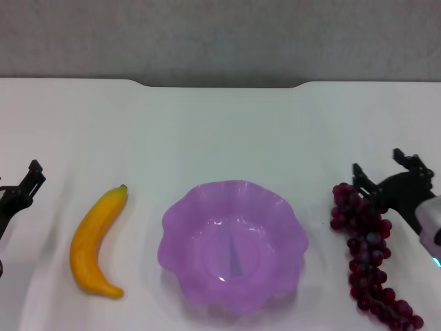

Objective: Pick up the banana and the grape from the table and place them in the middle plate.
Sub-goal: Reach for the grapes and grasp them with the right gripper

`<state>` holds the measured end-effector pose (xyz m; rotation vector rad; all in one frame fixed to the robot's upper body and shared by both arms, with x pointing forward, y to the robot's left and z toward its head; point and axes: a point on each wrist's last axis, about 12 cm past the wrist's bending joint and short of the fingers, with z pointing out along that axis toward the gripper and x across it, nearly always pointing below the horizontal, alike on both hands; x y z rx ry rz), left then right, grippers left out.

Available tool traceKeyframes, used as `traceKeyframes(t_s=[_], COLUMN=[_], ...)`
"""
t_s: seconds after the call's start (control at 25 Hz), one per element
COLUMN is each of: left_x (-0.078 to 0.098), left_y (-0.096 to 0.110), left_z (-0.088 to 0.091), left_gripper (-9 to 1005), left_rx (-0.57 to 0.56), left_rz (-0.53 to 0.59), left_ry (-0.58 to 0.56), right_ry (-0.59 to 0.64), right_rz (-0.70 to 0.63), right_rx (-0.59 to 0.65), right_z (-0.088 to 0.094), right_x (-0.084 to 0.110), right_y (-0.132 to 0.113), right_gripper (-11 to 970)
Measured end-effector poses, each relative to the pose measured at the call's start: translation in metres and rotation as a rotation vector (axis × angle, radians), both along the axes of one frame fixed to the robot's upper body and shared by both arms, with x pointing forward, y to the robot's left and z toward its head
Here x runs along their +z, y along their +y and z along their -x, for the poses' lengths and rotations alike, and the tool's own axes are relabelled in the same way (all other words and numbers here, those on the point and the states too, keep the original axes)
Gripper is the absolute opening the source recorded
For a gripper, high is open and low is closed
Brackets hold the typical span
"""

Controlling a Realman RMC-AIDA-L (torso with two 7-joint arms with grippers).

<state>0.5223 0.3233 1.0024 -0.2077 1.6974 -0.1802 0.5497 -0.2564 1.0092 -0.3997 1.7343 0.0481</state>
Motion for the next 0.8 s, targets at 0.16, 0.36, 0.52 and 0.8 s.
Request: traceKeyframes(t_s=[0.16, 0.36, 0.52, 0.8], left_x=[-0.002, -0.003, -0.003, -0.002], left_y=[0.003, 0.004, 0.004, 0.003], left_z=[0.003, 0.003, 0.003, 0.002], left_gripper=[894, 894, 894, 893], left_rx=[0.008, 0.013, 0.010, 0.013], left_rz=[-0.005, -0.015, -0.032, -0.030], left_ry=[0.011, 0.020, 0.019, 0.017], right_ry=[0.020, 0.120, 0.268, 0.575], right_rz=[-0.033, -0.026, -0.080, -0.215], right_rx=[0.023, 0.017, 0.047, 0.070], right_z=[-0.002, -0.011, -0.013, -0.028], right_x=[0.012, 0.049, 0.084, 0.113], right_y=[0.013, 0.023, 0.019, -0.003], right_gripper=[810, 806, 803, 797])
